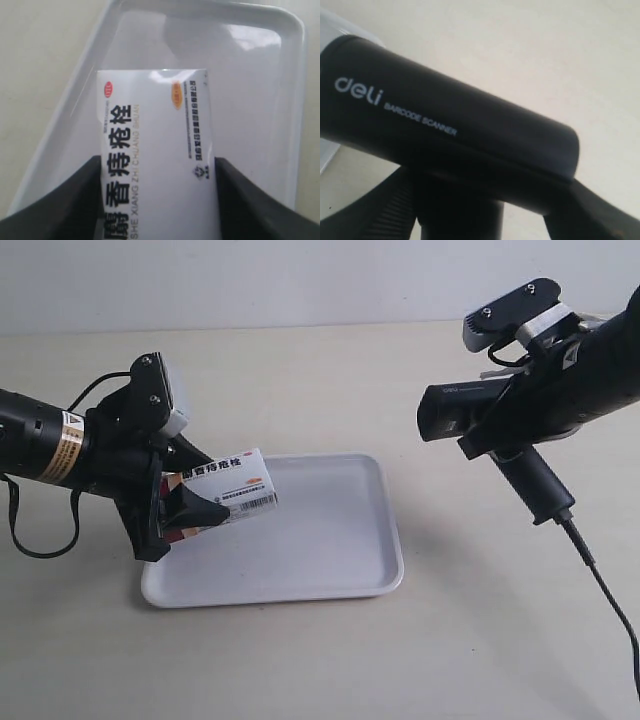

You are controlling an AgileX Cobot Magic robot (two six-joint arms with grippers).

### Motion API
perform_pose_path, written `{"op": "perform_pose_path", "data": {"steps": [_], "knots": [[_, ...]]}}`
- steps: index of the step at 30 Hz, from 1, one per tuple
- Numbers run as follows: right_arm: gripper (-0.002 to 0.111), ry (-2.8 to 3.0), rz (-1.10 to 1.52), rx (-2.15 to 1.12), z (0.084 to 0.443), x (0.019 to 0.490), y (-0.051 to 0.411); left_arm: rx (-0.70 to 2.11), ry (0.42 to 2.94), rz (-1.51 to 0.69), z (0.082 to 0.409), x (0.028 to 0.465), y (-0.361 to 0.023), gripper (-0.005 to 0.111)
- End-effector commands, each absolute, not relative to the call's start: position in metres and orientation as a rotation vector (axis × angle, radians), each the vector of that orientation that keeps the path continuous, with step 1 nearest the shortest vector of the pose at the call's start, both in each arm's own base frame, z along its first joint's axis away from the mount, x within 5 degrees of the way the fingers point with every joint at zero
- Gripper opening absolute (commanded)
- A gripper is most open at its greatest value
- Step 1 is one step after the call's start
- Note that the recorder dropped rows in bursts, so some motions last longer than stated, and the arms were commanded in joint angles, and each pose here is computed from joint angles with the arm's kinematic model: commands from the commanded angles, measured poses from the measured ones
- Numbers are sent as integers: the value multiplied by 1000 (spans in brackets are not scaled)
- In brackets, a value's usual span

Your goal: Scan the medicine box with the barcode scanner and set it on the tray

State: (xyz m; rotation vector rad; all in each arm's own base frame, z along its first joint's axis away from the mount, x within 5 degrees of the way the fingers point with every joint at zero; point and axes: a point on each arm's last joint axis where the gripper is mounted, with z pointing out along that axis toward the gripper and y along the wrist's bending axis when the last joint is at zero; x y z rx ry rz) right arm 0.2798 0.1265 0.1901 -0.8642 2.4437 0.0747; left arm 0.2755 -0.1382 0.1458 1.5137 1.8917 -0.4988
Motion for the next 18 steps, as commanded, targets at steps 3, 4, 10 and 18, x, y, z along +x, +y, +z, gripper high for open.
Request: {"op": "perform_pose_path", "data": {"steps": [3, 4, 10, 18], "knots": [[0, 2460, 54, -927, 176, 284, 129, 1550, 1825, -592, 148, 269, -144, 0], [0, 2464, 54, -929, 174, 285, 129, 1563, 1807, -599, 149, 269, -145, 0], [0, 2481, 55, -933, 174, 283, 129, 1579, 1789, -590, 149, 269, -145, 0], [0, 2489, 73, -819, 173, 287, 129, 1437, 1840, -638, 149, 274, -148, 0]]}}
